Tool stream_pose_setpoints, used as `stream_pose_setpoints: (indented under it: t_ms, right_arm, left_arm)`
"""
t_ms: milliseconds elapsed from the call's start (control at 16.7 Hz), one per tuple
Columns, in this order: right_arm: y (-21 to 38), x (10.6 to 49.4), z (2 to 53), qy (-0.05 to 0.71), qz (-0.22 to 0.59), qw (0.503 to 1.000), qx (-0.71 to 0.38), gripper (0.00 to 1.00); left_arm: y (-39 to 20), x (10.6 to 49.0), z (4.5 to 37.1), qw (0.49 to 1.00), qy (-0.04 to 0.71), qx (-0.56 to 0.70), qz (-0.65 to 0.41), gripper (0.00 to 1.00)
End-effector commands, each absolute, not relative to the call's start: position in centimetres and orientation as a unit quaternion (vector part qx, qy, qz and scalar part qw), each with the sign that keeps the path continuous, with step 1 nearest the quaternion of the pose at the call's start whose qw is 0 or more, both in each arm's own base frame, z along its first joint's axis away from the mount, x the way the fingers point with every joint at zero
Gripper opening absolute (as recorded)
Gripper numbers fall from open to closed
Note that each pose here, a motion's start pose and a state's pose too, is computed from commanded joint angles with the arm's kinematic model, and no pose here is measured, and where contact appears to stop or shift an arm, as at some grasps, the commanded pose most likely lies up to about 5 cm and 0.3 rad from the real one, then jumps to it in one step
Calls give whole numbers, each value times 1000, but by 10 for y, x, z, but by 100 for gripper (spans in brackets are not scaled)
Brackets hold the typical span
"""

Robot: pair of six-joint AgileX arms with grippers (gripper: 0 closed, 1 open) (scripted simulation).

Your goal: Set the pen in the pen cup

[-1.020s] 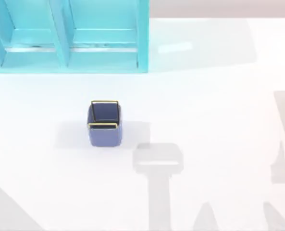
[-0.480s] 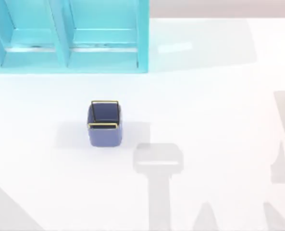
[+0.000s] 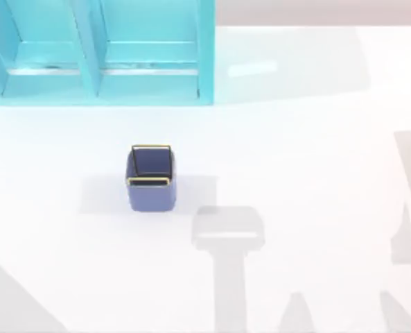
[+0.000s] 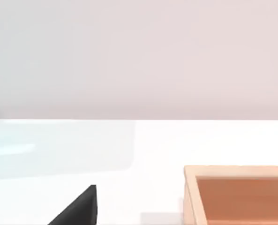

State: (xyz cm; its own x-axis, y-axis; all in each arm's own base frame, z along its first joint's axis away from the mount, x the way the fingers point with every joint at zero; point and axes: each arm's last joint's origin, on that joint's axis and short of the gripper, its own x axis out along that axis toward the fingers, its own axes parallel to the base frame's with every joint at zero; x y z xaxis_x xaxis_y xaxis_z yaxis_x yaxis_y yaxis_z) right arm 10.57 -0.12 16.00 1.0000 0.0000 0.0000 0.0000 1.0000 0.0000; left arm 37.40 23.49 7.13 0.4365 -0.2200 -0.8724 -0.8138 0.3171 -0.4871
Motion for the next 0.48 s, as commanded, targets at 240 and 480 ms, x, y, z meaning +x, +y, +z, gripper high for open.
stream_pose_setpoints:
  t_ms: [240,480]
  right_arm:
    - [-1,106,160,0,0,1000,0,100]
    - [-1,106,160,0,0,1000,0,100]
  left_arm:
    - [235,374,71,654,480,-539,227,0]
    - [246,361,106,668,468,-530,234,0]
